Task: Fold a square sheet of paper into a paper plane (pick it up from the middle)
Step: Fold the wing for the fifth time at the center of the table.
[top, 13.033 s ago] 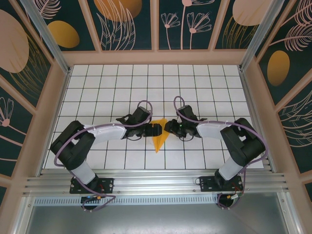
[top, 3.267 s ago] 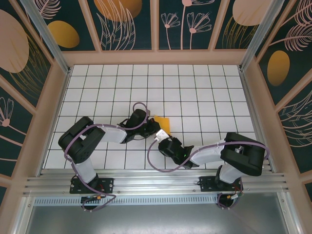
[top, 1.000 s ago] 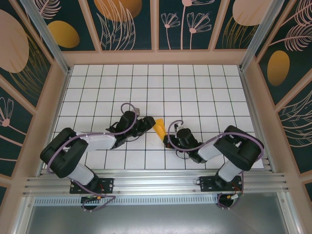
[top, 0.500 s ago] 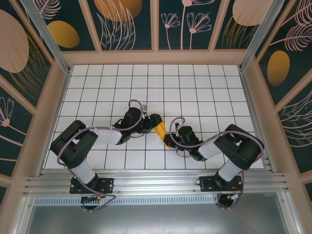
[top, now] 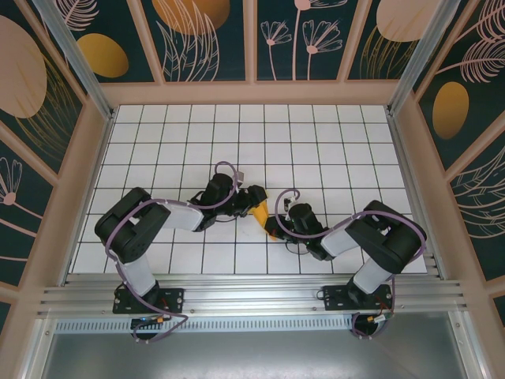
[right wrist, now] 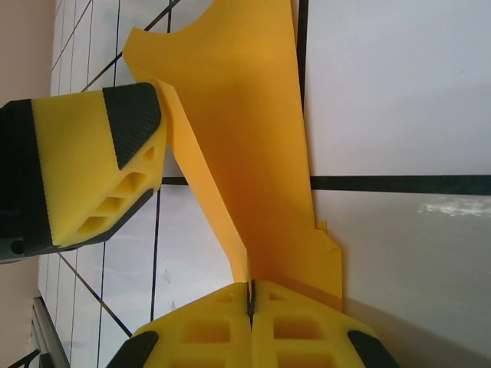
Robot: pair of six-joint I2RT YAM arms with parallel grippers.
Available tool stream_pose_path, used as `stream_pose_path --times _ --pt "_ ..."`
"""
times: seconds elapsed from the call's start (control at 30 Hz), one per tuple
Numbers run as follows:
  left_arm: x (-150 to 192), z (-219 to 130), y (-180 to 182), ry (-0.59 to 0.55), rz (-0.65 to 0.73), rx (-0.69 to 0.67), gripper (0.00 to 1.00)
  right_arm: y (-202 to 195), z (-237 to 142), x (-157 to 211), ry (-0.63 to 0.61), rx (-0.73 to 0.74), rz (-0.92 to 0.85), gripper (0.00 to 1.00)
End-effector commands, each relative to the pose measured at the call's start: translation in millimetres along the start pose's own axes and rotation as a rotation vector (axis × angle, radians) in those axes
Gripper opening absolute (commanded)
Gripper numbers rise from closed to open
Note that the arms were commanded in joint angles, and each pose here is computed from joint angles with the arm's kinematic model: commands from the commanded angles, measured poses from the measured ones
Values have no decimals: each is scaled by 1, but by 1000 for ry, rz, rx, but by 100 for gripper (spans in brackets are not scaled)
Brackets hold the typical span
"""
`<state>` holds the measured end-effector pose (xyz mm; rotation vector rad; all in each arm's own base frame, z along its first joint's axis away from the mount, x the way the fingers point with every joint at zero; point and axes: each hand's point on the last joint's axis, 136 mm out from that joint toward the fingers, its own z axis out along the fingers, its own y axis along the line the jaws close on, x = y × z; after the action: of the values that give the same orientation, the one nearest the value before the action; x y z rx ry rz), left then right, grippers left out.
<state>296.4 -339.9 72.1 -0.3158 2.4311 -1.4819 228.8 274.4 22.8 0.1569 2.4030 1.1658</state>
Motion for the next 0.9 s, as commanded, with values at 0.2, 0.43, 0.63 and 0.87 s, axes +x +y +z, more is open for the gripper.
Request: stream_pose_path --times 0.2,0.43,0.63,0.87 --pt "3 12 7 23 16 12 68 -20 6 10 61 92 16 0" --pt "2 15 19 11 31 -31 69 -20 7 12 79 108 17 3" --pt "0 9 -2 4 64 36 71 -22 6 11 79 125 32 0" --pt "-10 -26 -33 -109 118 93 76 -23 1 12 86 64 144 0"
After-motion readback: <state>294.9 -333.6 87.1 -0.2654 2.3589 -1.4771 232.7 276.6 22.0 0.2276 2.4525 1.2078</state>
